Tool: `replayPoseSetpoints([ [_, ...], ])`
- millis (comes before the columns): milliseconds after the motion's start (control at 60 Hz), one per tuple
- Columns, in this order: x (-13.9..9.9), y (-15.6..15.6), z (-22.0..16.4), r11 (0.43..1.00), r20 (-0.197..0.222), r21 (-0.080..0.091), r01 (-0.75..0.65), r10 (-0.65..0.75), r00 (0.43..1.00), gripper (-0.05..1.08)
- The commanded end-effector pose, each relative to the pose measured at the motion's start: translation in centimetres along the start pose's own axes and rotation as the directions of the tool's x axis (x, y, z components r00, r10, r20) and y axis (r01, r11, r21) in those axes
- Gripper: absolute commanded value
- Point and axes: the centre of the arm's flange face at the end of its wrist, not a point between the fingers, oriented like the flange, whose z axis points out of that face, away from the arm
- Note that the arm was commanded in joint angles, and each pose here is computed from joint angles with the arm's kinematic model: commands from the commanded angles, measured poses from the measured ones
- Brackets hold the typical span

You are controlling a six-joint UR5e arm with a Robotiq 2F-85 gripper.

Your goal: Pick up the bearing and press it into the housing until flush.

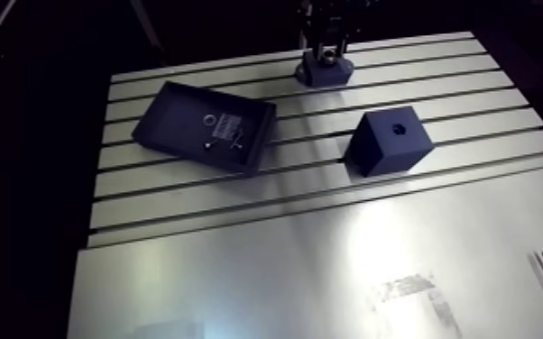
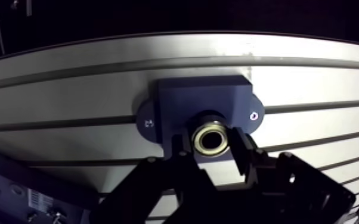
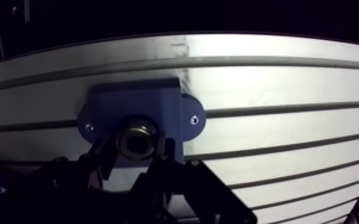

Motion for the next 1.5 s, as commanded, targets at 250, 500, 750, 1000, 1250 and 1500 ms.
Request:
replayPoseSetpoints([
  [250, 0.13, 0.00, 0.27, 1.000, 0.003, 0.000, 0.001, -0.001, 1.000, 0.62],
  [500, 0.09, -0.01, 0.34, 1.000, 0.004, 0.000, 0.001, -0.001, 1.000, 0.62],
  [750, 0.18, -0.01, 0.69, 1.000, 0.009, 0.000, 0.002, -0.002, 1.000, 0.62],
  [1000, 0.14, -0.02, 0.76, 1.000, 0.011, 0.000, 0.002, -0.002, 1.000, 0.62],
  [1250, 0.23, 0.00, 0.63, 1.000, 0.008, 0.000, 0.002, -0.002, 1.000, 0.62],
  [1500, 0.20, -0.01, 0.79, 1.000, 0.011, 0.000, 0.002, -0.002, 1.000, 0.62],
])
